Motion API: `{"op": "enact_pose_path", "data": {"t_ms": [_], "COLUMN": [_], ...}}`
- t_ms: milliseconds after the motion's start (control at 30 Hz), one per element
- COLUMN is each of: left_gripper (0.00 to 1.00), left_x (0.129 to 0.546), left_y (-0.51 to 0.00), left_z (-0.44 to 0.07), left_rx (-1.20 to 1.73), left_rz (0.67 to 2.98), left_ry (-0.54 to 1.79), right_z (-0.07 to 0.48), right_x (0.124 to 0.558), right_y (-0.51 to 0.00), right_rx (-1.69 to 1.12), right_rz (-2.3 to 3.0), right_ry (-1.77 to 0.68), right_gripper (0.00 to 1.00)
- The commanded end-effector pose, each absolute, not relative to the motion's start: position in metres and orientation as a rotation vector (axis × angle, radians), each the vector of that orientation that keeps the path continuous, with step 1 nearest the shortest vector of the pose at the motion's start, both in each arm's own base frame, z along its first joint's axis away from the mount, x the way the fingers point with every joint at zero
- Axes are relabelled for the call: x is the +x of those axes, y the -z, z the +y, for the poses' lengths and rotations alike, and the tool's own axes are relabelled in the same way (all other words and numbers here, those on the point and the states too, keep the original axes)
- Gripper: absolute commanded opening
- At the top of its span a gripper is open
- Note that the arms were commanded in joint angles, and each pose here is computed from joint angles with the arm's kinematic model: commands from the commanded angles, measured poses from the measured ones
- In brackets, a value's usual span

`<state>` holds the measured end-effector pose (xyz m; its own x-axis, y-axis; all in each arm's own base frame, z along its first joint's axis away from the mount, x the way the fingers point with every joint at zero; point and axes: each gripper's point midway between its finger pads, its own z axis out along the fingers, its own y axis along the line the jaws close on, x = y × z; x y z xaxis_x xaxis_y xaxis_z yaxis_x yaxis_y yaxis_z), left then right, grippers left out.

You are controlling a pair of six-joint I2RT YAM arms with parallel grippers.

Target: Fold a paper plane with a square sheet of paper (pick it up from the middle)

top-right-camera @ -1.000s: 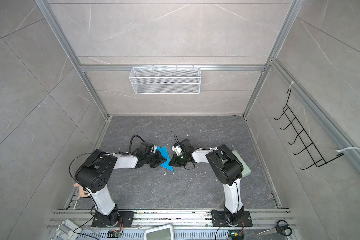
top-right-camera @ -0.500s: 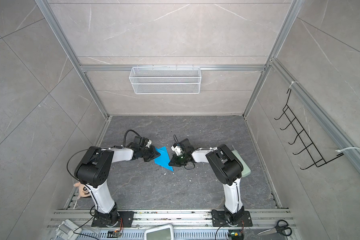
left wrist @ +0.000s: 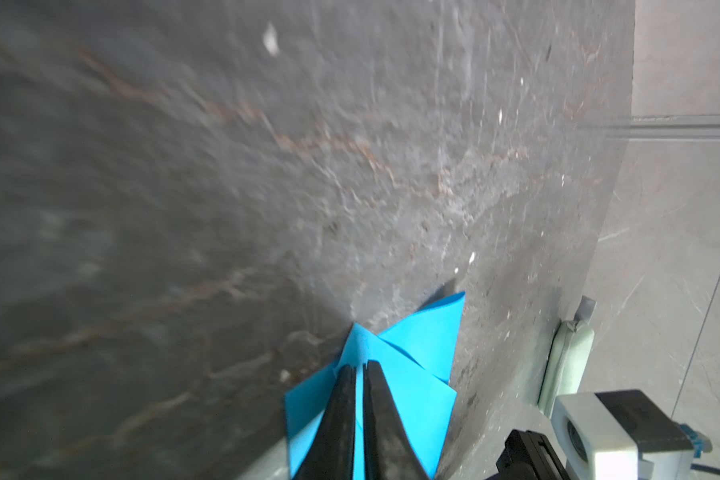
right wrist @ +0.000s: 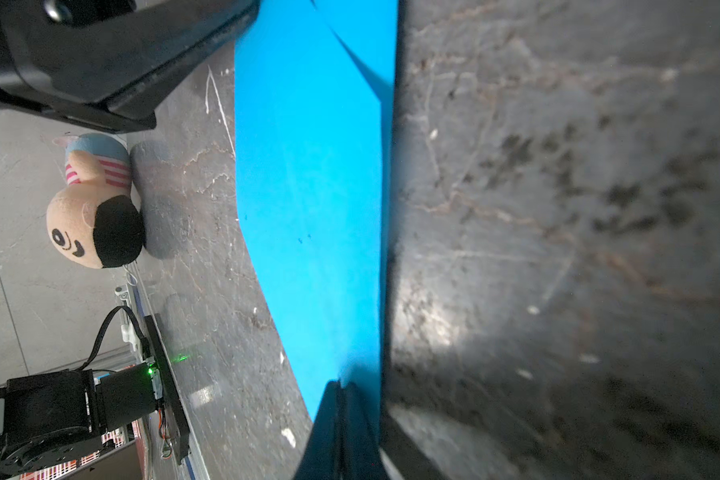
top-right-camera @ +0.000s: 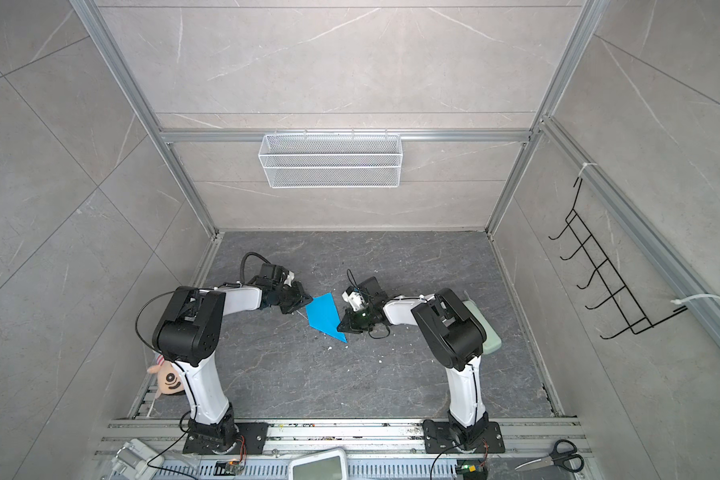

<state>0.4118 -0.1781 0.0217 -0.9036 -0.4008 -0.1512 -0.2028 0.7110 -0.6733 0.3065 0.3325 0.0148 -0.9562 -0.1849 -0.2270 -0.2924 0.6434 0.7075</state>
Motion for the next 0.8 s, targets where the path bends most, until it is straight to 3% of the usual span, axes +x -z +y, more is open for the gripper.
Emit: {"op": "enact_pose_path", "data": {"t_ms": [0,133,233,400,767], "left_gripper": [0.12,0.13,0.13,0.15,0.13], "left_x": [0.407,0.412,0.410,0.383,0.362], "left_y": [-0.001,-0.016,-0.056,-0.099,-0.062], "left_z": [-0.153,-0.146,-0.154,-0.182,-0.244], "left_rx": [-0.509,-0.472,-0.423,-0.351,-0.233], "left_rz": [2.692,2.661,2.585,2.513,2.613], "left_ry": [0.841,0.857,0.931,1.019,1.121], "right_z": [0.296,0.298,0.300,0.303,0.305], "right_x": [0.278,0.278,0.279,0.284,0.287], "right_y": [0.044,0.044,0.040,0.034,0.031], "right_rx": [-0.315,-0.319,-0.322,-0.320,-0.319], "right_rz": [2.975,2.967,2.948,2.927,2.917], "right_ry": [-0.970,-0.984,-0.997,-1.013,-1.017], "right_gripper": [0.06,0.07,0.06,0.06,0.06]}}
